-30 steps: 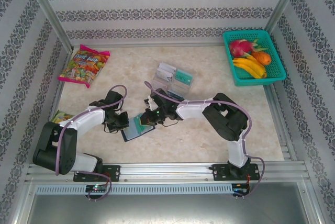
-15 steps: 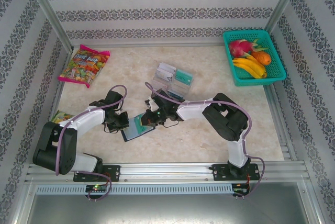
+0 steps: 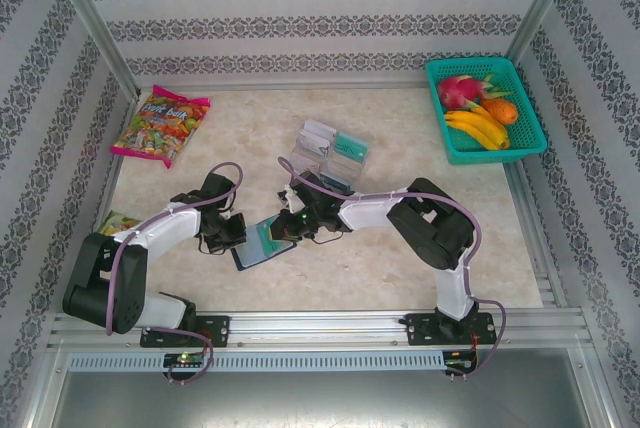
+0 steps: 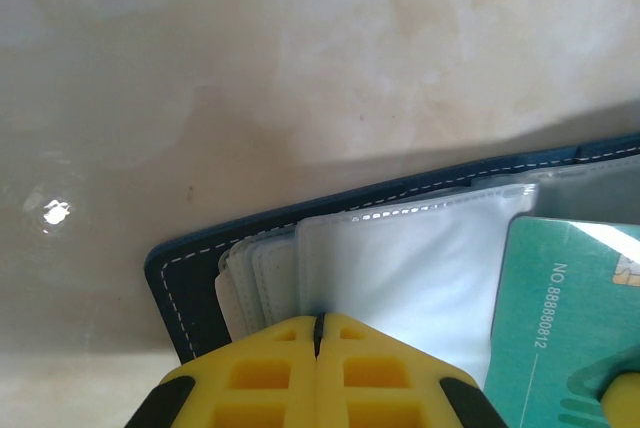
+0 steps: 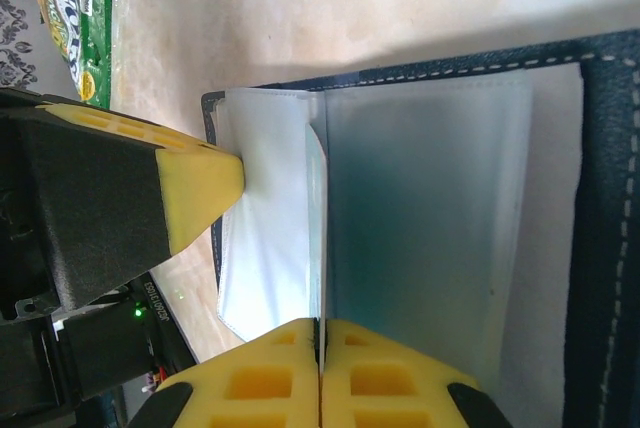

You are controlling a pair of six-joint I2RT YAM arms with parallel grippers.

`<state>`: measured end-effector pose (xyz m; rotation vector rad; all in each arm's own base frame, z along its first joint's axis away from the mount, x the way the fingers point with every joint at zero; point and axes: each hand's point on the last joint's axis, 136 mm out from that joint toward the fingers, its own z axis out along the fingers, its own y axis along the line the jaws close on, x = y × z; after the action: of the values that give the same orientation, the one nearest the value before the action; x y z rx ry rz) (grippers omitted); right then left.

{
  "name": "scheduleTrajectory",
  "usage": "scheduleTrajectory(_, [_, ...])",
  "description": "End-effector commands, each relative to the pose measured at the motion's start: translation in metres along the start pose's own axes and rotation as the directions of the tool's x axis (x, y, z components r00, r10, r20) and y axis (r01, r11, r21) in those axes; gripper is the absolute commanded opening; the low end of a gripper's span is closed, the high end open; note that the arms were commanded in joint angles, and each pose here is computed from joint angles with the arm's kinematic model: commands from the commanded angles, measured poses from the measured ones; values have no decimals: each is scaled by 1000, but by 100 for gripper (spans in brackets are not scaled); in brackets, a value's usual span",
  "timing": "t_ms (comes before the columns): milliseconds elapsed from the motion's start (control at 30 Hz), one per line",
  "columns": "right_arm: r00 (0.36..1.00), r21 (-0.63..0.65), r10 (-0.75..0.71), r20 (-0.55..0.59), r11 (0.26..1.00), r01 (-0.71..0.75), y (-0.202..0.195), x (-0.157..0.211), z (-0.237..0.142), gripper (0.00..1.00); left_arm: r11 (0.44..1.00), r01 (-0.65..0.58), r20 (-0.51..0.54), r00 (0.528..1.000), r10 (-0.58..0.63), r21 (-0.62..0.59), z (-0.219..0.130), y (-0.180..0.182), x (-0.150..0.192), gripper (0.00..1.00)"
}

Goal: Put the credit cards into the card holder

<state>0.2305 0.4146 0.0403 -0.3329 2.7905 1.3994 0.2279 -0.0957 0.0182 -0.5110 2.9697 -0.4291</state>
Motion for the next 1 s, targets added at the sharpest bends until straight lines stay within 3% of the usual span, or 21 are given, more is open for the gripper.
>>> scheduleTrajectory(0, [1000, 21, -16, 3, 1000, 16, -5, 0, -3, 6, 983, 19, -113, 993, -40, -184, 16, 46, 33, 0])
scheduleTrajectory(667, [1000, 17, 8, -15, 1000, -8, -19, -6, 18, 5, 983, 17, -118, 992, -39, -184, 17, 46, 33, 0])
scheduleTrajectory(967, [1000, 46, 20, 12, 999, -20, -19, 4, 9, 5, 983, 16, -120, 992, -39, -183, 17, 45, 33, 0])
